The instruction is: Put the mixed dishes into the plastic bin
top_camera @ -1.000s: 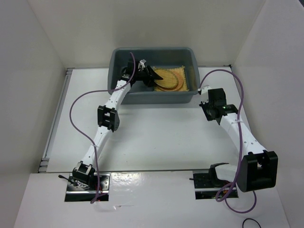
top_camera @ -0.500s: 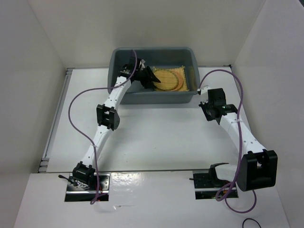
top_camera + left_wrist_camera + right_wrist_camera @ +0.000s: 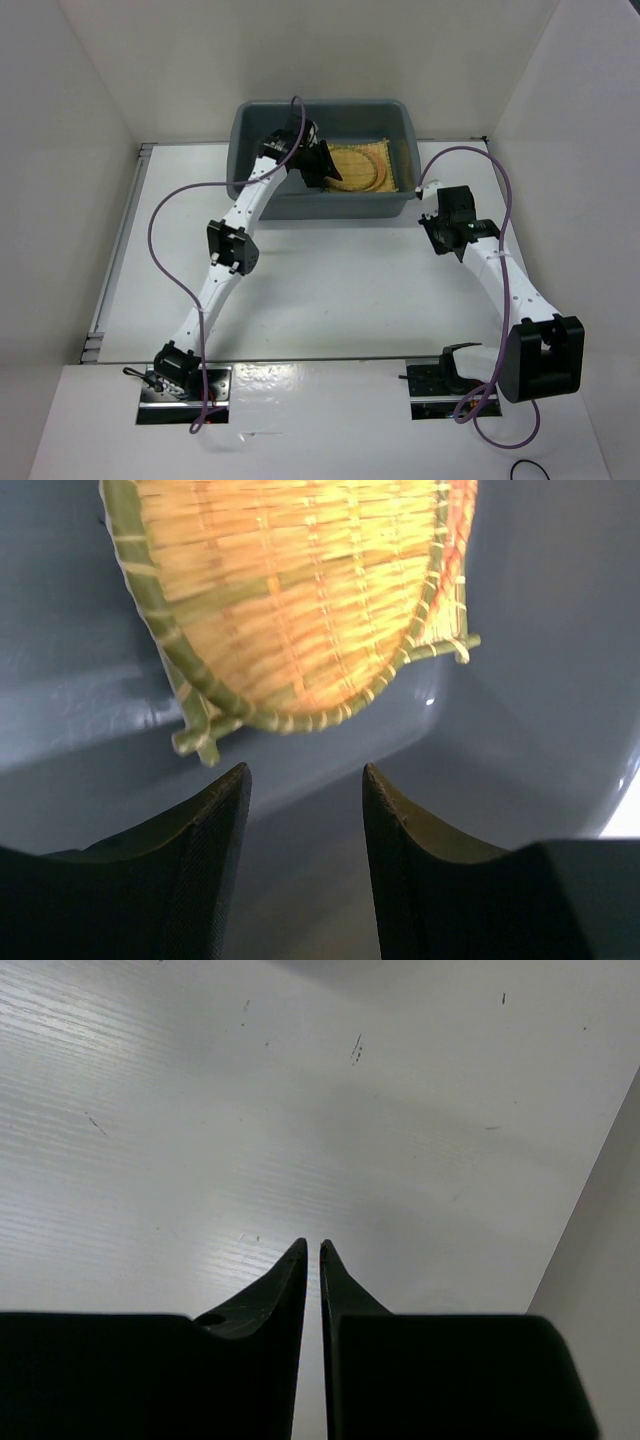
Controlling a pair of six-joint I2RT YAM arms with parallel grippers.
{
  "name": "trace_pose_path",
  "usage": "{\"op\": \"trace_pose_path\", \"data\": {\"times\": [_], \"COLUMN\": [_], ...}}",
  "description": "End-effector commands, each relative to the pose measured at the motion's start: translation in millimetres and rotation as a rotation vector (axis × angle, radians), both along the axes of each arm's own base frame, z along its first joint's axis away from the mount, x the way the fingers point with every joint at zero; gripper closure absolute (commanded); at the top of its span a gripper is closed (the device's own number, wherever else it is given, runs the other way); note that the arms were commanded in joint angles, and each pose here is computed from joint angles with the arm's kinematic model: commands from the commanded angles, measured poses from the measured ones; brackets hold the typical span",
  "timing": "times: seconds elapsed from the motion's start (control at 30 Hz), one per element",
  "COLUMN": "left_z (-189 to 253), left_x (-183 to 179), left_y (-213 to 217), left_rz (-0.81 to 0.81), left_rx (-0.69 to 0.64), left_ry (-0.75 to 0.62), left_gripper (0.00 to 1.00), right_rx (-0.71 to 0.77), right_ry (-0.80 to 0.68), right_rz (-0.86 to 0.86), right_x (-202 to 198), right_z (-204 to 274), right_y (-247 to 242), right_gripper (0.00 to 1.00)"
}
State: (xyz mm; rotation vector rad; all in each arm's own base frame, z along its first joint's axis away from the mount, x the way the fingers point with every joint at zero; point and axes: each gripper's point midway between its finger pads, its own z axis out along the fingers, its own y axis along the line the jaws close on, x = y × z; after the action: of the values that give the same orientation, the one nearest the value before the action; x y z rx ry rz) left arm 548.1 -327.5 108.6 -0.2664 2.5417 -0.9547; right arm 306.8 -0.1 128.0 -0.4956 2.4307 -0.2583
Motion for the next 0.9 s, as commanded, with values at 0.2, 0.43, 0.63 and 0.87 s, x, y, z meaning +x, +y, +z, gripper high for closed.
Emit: {"op": "trace_pose_path", "data": {"times": [0.2, 0.43, 0.63, 0.87], "left_z": [48, 67, 67, 38], "left_x": [3, 23, 40, 51], "left_y": [39, 97, 123, 115], "left_rz": [0.096, 0.315, 0.386, 0.339], "left_rx": [0.196, 0.376, 0.444, 0.418], "left_ry": [-0.137, -0.208, -0.253, -0.238], "left_gripper": [0.49, 1.00, 1.00, 1.00], "right_rx": [0.011, 0.011, 0.012, 0.012], "right_ry": [-0.014, -0.014, -0.013, -0.013], "right_rz": [0.012, 0.012, 0.025, 0.025], "right_x": [6, 6, 6, 6], "right_z": [0, 0, 0, 0], "right_y": [3, 3, 4, 4], "right_gripper": [0.86, 0.86, 0.86, 0.86]}}
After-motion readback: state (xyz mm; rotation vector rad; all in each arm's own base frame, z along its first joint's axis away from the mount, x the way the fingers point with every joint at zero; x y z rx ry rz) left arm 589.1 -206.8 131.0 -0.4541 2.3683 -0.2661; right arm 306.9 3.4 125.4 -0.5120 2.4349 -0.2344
